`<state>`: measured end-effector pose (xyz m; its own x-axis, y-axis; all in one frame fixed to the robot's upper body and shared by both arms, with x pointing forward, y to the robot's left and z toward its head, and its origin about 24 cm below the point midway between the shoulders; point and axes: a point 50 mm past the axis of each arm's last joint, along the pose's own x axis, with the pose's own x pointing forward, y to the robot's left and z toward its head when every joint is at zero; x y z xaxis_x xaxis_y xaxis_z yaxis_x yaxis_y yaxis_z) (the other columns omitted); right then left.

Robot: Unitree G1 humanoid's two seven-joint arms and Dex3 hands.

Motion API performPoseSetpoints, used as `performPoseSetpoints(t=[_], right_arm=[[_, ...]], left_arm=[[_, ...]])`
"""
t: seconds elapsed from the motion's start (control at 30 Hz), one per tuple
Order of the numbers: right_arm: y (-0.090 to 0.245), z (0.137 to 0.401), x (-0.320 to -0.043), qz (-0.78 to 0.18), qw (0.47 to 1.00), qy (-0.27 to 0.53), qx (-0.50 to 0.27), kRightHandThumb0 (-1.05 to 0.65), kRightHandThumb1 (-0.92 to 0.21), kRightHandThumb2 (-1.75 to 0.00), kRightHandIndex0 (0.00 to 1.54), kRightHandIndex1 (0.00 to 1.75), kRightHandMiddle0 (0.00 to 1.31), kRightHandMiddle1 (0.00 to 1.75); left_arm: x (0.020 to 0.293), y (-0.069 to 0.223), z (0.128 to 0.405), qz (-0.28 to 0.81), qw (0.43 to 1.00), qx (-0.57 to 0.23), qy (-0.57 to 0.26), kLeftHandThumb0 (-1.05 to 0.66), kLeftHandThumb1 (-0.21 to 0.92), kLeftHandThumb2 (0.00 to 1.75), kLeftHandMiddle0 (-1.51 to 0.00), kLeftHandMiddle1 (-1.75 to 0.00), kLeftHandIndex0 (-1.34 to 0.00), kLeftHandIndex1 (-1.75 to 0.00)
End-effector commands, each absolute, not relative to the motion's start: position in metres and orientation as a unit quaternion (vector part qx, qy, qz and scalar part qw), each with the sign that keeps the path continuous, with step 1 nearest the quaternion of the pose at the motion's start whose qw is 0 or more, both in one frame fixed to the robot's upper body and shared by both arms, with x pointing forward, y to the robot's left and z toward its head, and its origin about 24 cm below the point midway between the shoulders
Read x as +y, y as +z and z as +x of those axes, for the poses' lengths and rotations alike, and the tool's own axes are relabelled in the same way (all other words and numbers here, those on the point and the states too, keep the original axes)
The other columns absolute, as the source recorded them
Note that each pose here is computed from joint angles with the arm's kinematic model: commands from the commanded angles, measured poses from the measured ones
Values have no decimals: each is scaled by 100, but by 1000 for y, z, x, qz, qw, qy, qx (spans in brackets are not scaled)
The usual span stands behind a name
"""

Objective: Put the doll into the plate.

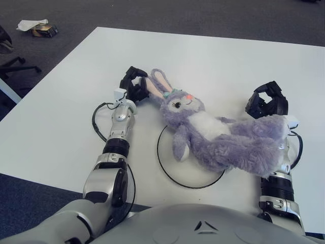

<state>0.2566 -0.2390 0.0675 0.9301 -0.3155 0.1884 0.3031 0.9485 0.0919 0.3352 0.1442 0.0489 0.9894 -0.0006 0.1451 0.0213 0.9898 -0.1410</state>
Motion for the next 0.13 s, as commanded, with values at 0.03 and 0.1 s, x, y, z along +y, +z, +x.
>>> performPoseSetpoints(t=[0.03, 0.1], right_arm=[[38, 238, -242, 41, 983, -172, -44, -43, -50, -109, 107, 175, 47, 175], [38, 238, -242, 41, 984, -170, -45, -43, -50, -109, 107, 175, 47, 175]], left_arm=[[146, 20, 319, -82, 996, -29, 19, -41, 54, 103, -120, -175, -44, -175], [146, 21, 318, -76, 996, -39, 25, -42, 52, 107, -119, -175, -46, -175]])
